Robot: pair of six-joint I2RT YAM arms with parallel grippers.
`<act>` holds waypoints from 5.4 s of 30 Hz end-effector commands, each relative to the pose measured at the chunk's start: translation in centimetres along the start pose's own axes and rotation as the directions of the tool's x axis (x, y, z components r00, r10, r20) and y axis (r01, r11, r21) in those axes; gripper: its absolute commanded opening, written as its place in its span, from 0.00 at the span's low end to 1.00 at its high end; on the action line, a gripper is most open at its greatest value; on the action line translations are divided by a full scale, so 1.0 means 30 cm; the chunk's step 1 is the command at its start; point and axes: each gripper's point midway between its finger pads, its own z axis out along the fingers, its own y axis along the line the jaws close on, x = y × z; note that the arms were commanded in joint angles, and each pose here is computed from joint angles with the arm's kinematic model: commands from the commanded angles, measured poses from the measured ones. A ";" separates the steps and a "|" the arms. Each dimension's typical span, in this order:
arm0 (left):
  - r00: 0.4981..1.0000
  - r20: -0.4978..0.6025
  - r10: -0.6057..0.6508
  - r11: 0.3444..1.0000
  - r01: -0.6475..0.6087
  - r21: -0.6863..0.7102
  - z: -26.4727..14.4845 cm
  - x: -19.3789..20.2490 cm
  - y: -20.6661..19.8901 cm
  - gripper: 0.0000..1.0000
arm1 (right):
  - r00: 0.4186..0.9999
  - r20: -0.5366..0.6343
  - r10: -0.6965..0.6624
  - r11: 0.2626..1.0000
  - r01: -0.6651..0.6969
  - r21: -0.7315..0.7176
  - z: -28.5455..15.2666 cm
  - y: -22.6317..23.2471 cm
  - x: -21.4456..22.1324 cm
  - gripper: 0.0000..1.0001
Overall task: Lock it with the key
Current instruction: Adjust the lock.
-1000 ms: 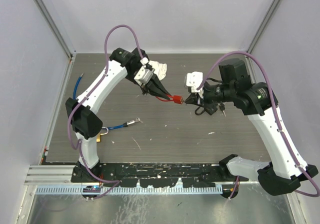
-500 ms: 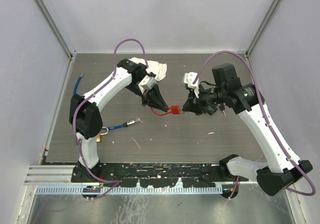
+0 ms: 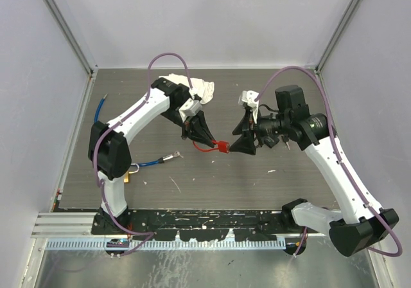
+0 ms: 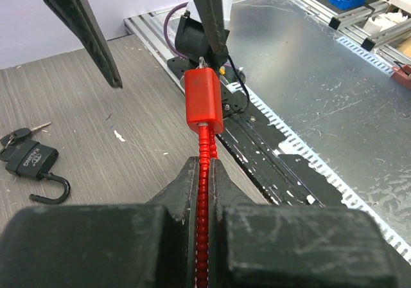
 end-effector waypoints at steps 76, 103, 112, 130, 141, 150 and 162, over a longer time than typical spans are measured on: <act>0.337 0.064 0.940 0.343 -0.925 -0.167 -0.031 -0.488 -0.091 0.98 | 0.994 0.009 0.110 0.940 -0.107 0.323 -0.251 -0.234 0.086 0.01; 0.617 -0.705 0.350 -0.400 -0.582 -0.708 -0.396 -0.543 0.447 0.98 | 0.985 0.094 0.144 0.935 -0.167 0.312 -0.280 -0.236 0.064 0.01; 0.868 -0.293 0.401 0.043 -0.338 -0.940 -0.300 -0.458 0.222 0.98 | 0.985 0.094 0.148 0.933 -0.170 0.316 -0.277 -0.278 0.062 0.01; 0.984 0.177 0.012 0.820 0.092 -0.565 -0.011 -0.326 -0.012 0.98 | 0.933 -0.081 -0.352 0.929 0.358 0.088 -0.265 -0.166 0.101 0.01; 0.990 -0.138 -0.015 0.776 -0.075 -0.626 0.139 -0.146 0.125 0.77 | 0.929 -0.147 -0.339 0.936 0.349 0.042 -0.168 -0.159 0.097 0.01; 0.976 -0.196 -0.091 0.800 -0.046 -0.598 0.182 -0.069 0.191 0.61 | 0.924 -0.168 -0.344 0.936 0.352 0.020 -0.124 -0.142 0.087 0.01; 0.987 -0.096 0.128 0.816 -0.159 -0.556 0.092 -0.256 -0.055 0.82 | 0.923 -0.225 -0.312 0.944 0.328 0.032 -0.122 -0.156 0.139 0.01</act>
